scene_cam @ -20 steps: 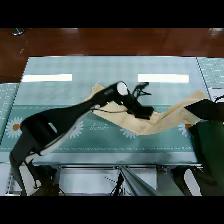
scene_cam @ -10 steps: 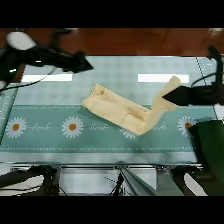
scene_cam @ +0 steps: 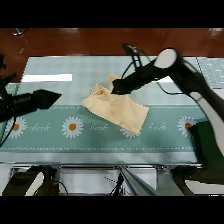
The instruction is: Fold the shirts.
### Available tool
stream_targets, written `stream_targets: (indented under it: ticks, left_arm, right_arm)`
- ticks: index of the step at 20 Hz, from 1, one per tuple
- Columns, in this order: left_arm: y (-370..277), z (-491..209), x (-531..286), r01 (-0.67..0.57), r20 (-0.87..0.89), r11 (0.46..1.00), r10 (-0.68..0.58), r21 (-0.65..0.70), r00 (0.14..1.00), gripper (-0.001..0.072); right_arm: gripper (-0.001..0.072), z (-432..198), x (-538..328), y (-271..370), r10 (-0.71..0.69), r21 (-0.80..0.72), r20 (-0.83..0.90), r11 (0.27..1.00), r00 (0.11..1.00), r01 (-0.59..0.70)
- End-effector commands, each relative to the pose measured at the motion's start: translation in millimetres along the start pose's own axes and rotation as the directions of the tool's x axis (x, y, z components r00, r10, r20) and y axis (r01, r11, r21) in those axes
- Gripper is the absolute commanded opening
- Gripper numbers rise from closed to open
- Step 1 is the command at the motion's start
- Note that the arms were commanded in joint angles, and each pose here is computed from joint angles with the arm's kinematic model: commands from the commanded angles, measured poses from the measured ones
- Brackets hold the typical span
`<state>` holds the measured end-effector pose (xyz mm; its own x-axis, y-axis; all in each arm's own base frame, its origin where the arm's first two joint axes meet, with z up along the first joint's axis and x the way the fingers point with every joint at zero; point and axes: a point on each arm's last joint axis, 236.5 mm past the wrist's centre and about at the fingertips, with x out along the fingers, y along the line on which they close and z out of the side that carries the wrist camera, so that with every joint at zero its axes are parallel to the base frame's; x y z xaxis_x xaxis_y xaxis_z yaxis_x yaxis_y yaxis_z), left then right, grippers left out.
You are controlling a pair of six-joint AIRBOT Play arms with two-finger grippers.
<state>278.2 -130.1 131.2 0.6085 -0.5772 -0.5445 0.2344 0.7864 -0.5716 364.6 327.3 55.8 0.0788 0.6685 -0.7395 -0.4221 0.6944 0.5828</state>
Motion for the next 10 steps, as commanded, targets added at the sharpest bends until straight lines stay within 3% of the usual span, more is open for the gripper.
stream_targets:
  ticks: [1, 6, 7, 8, 9, 10]
  left_arm:
    - [9.6, -29.6, -1.8, -0.010, 0.005, 0.999, 0.010, -0.044, 1.000, 0.0025]
    - [10.4, -27.6, -1.3, -0.012, 0.012, 0.999, 0.012, -0.046, 1.000, 0.0025]
    - [10.5, -27.6, -1.3, -0.012, 0.012, 0.999, 0.013, -0.046, 1.000, 0.0025]
    - [10.5, -27.6, -1.3, -0.012, 0.012, 0.999, 0.013, -0.046, 1.000, 0.0024]
    - [11.0, -28.0, -0.9, -0.013, 0.012, 0.999, 0.013, -0.047, 1.000, 0.0025]
    - [12.1, -28.2, 0.0, -0.014, 0.011, 0.999, 0.015, -0.051, 1.000, 0.0025]
  right_arm:
    - [0.0023, 11.2, 58.9, -3.3, 0.026, 0.024, -0.039, 0.999, 0.999, -0.025]
    - [0.0024, 10.3, 85.1, -6.6, 0.084, 0.127, -0.052, 0.989, 0.995, -0.077]
    - [0.0062, 11.2, 87.7, -4.4, 0.102, 0.142, -0.048, 0.985, 0.994, -0.094]
    - [0.0242, 13.8, 89.0, 1.2, 0.131, 0.164, -0.037, 0.979, 0.991, -0.123]
    - [0.0620, 15.4, 87.2, 12.9, 0.180, 0.154, -0.030, 0.973, 0.983, -0.174]
    - [0.0639, 13.9, 83.6, 25.8, 0.234, 0.107, -0.038, 0.968, 0.971, -0.229]
